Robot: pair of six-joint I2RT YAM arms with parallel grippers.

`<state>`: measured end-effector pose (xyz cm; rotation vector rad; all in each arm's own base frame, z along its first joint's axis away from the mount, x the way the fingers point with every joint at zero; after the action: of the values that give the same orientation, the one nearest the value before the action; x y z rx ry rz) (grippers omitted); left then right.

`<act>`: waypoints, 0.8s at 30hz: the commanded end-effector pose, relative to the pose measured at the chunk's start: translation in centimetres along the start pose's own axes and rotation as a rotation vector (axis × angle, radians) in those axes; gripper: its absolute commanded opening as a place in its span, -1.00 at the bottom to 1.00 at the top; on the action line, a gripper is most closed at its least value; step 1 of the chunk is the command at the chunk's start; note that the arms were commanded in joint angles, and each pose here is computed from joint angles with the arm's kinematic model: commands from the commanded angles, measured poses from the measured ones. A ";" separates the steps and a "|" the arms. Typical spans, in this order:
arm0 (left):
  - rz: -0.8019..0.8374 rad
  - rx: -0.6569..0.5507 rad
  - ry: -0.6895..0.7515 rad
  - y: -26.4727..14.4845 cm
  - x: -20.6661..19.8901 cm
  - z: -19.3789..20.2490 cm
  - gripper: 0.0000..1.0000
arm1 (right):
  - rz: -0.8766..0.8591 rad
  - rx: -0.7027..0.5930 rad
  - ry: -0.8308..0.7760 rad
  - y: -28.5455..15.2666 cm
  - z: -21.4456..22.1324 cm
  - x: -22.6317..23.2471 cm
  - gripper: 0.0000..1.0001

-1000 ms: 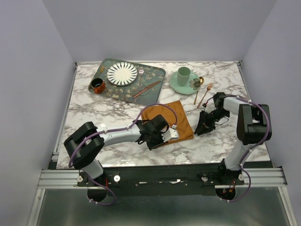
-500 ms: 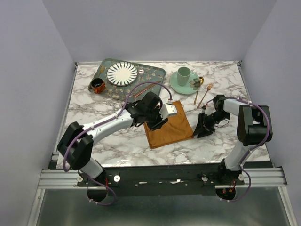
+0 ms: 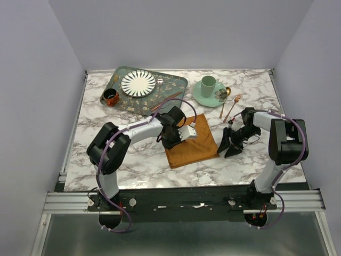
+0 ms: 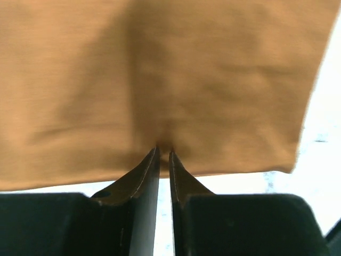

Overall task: Fold the napkin into a case and place the utensils inside
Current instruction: Smooth out the lower triangle-folded napkin at the center of the board.

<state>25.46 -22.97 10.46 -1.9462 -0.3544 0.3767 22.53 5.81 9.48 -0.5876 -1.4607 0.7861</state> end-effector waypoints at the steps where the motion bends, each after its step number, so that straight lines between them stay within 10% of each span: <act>1: 0.089 0.124 0.018 0.0 -4.4 2.0 -0.56 | -0.022 0.014 0.010 0.0 -0.6 -0.2 0.24; 9: 0.283 0.115 -0.100 0.2 -11.2 0.7 -0.53 | -0.046 0.036 0.028 0.4 -1.2 -0.4 0.23; 15: 0.209 -0.069 -0.169 -3.0 -7.1 -1.2 -0.30 | -0.042 0.022 0.016 0.5 -2.5 -0.7 0.15; 24: 0.102 -0.015 -0.270 -2.6 -0.8 2.3 -0.33 | -0.037 -0.026 -0.015 1.3 -6.9 -1.2 -0.27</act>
<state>23.67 -21.66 13.28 -1.9749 -0.4501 0.7226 26.75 6.10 8.03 -0.5494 -1.4249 0.7633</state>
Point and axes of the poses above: each gripper's point midway between its finger pads, its own y axis out along the fingers, its own x axis along the line the jaws close on, z = x × y, the point moved 8 cm from there along -y, back along the fingers, and after that the axes turned 12 degrees about -y, right-handed, at the moved point
